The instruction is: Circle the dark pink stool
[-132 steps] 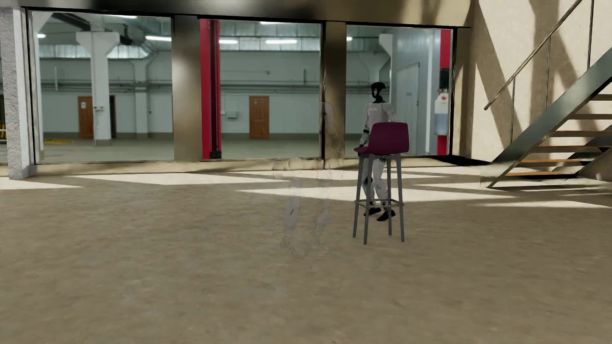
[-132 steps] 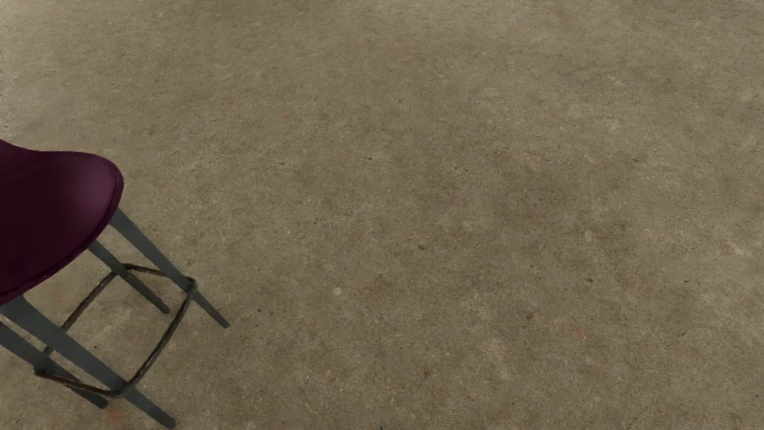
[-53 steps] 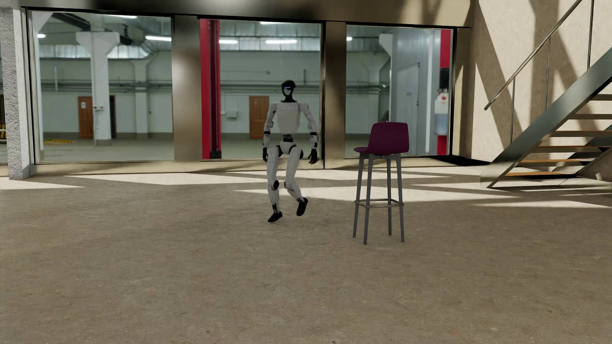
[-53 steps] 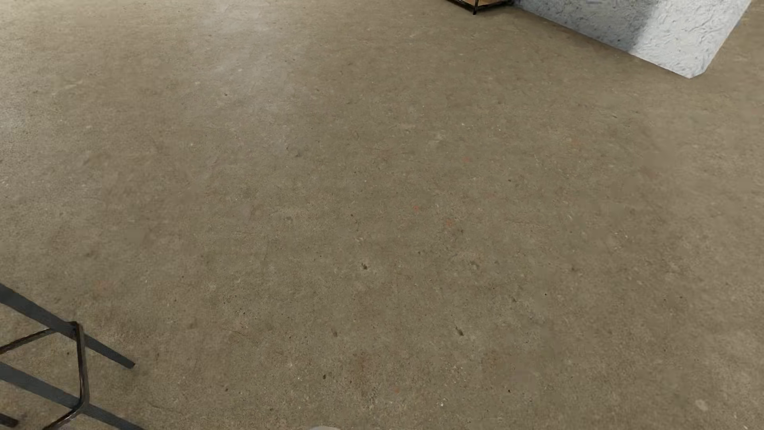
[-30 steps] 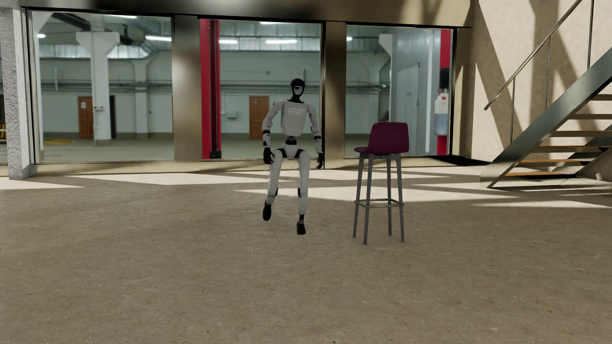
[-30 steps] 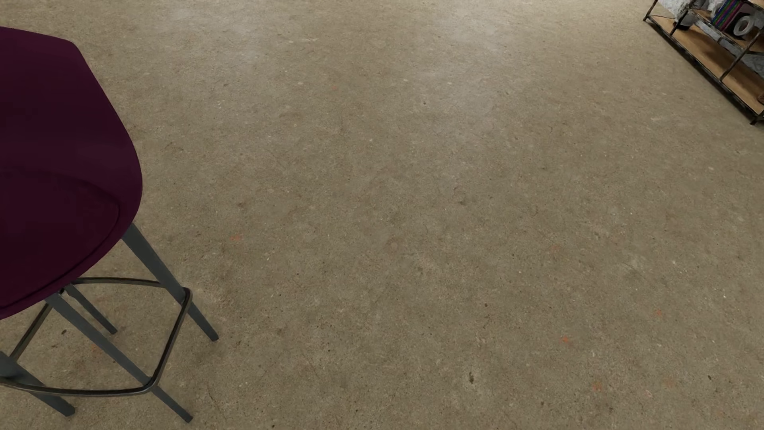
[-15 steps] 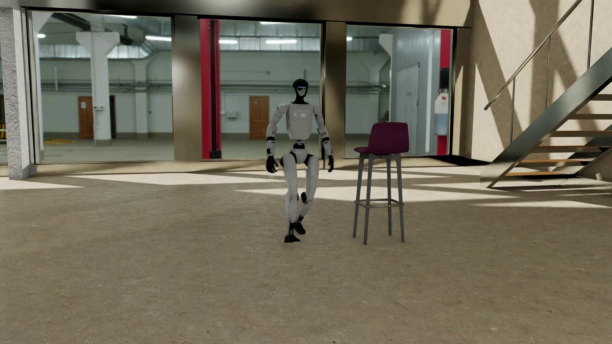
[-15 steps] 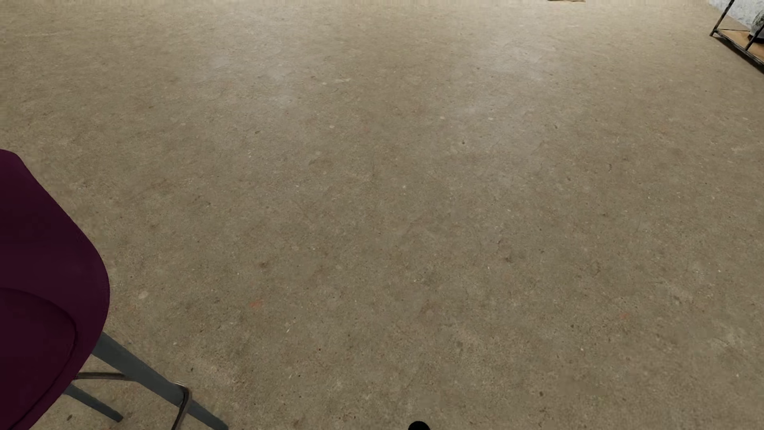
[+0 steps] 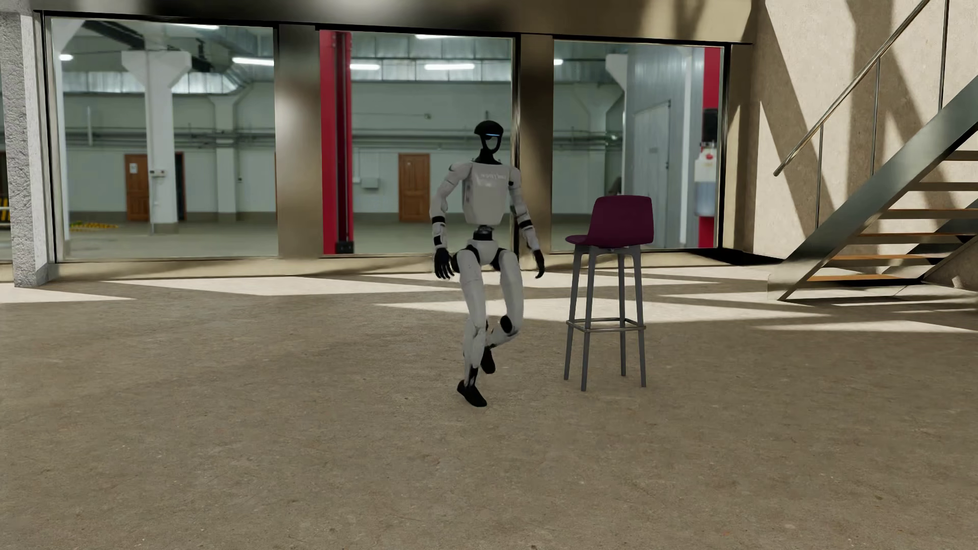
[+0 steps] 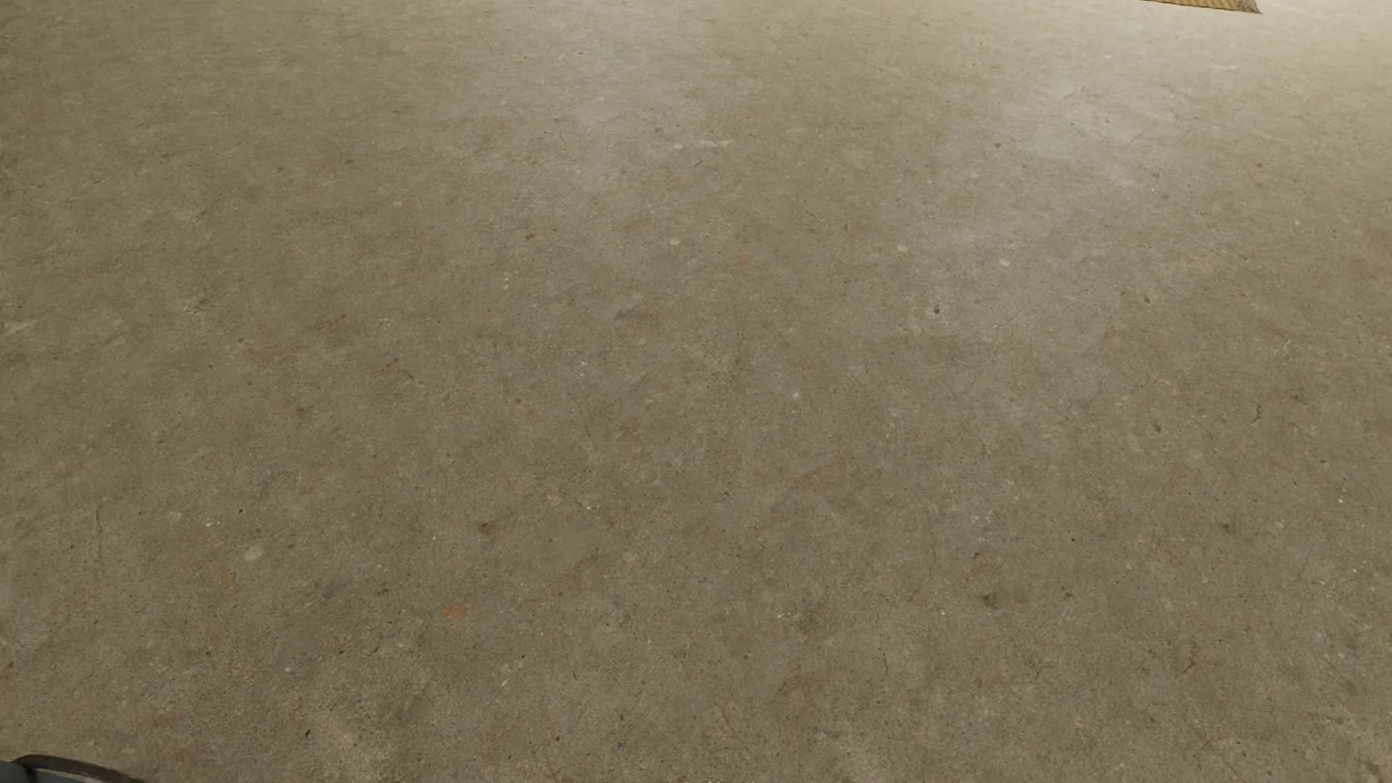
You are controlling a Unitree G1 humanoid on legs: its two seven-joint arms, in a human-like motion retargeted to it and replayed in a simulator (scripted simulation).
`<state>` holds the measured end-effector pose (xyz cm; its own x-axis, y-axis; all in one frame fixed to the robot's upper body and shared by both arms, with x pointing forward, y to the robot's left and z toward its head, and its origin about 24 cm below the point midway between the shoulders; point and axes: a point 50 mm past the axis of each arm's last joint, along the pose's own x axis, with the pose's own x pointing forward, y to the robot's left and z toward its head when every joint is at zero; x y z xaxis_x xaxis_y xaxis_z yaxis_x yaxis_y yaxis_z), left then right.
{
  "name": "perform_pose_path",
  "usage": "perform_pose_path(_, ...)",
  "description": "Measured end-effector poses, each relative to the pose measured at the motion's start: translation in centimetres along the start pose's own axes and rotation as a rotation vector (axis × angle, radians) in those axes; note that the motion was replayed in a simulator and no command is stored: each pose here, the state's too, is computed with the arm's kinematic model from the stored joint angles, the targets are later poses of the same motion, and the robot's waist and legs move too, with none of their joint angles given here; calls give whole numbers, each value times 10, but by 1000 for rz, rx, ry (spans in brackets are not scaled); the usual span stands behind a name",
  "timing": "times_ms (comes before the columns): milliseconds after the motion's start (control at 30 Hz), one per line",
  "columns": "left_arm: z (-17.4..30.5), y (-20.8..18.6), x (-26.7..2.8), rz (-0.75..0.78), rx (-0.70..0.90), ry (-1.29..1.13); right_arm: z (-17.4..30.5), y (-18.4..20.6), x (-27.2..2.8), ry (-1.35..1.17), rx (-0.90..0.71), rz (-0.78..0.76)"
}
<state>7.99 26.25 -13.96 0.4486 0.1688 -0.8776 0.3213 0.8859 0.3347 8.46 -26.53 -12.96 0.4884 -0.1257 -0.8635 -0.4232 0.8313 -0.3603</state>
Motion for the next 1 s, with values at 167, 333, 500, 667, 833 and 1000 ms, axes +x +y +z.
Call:
perform_pose_path(167,63,37,3,95,6,-211,40,-62,7,-98,6,-164)
perform_pose_path(333,38,21,4,48,19,-124,64,-62,7,-192,-11,-160)
perform_pose_path(500,-35,-20,-5,-62,36,145,34,-32,8,-98,-6,-83)
perform_pose_path(667,-47,-27,-8,-86,58,194,-51,37,-8,226,-9,99)
perform_pose_path(833,-16,-30,-1,-90,46,71,-65,81,-21,275,-19,219)
perform_pose_path(1000,-14,-35,-1,-113,81,67,-51,79,-15,219,-24,216)
